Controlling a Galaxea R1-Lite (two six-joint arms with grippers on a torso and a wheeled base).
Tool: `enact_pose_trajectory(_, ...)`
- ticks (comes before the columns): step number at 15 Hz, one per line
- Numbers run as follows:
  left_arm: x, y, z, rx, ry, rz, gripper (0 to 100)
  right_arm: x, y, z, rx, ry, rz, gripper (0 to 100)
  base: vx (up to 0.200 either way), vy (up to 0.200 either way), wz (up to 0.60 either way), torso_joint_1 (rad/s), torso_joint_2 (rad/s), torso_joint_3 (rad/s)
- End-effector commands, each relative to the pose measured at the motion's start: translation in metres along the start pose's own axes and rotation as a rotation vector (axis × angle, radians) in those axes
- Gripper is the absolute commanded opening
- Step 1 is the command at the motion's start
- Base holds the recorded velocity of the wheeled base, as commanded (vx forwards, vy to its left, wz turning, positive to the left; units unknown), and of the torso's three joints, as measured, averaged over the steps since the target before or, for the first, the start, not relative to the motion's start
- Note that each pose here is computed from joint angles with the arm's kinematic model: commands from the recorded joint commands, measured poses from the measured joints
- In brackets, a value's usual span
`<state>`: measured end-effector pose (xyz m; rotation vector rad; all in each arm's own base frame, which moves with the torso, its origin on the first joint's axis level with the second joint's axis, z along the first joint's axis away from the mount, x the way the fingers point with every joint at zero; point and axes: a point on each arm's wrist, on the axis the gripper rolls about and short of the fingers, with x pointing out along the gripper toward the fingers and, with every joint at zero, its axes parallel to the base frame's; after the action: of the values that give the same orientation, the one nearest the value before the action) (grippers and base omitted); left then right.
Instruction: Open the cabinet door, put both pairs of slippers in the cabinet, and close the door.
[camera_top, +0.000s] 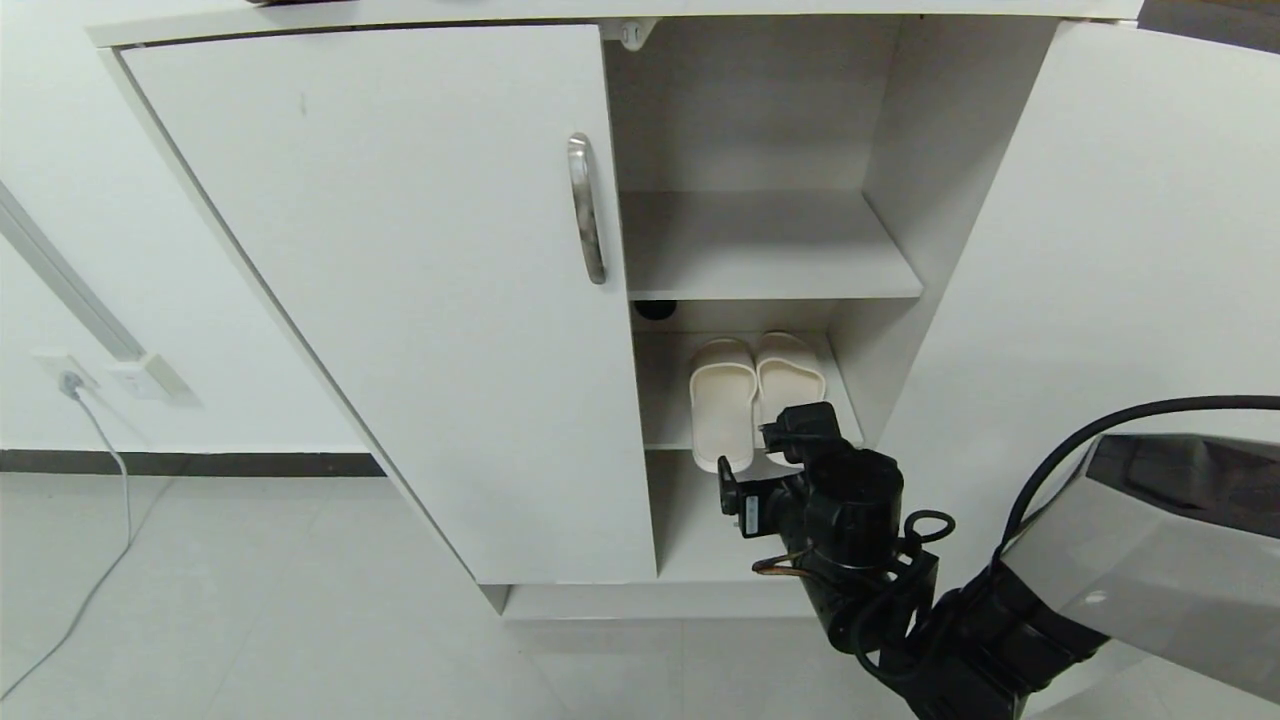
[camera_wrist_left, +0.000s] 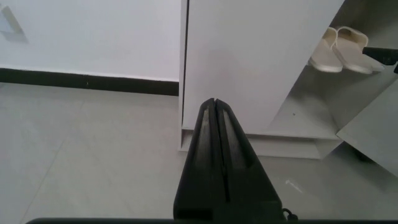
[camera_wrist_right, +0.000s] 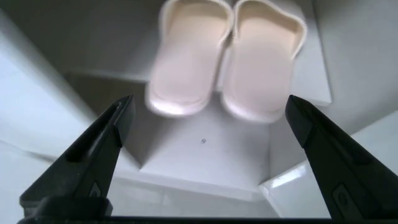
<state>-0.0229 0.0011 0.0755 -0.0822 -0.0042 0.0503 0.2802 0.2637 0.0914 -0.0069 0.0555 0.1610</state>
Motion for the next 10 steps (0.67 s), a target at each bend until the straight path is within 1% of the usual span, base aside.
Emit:
enact_pose_trajectory(1, 0.0001, 0.0000, 0.0001, -0.001, 0.001, 0.000, 0, -0.0005, 0.0006, -0.0008, -0.001, 0.001, 0.003, 100, 0.000, 0.000, 0.00, 0.000, 0.00, 0.000)
enact_pose_trajectory(7, 0.0001, 0.0000, -0.0001, -0.001, 0.002, -0.001, 0, -0.0007, 0.0006, -0.0011, -0.002, 0.003, 0.008, 100, 0.000, 0.000, 0.00, 0.000, 0.00, 0.000)
enact_pose_trajectory(10, 0.0000, -0.0001, 0.0004, -0.001, 0.001, -0.001, 0, -0.0002, 0.0002, -0.0017, -0.003, 0.004, 0.005, 100, 0.000, 0.000, 0.00, 0.002, 0.00, 0.167)
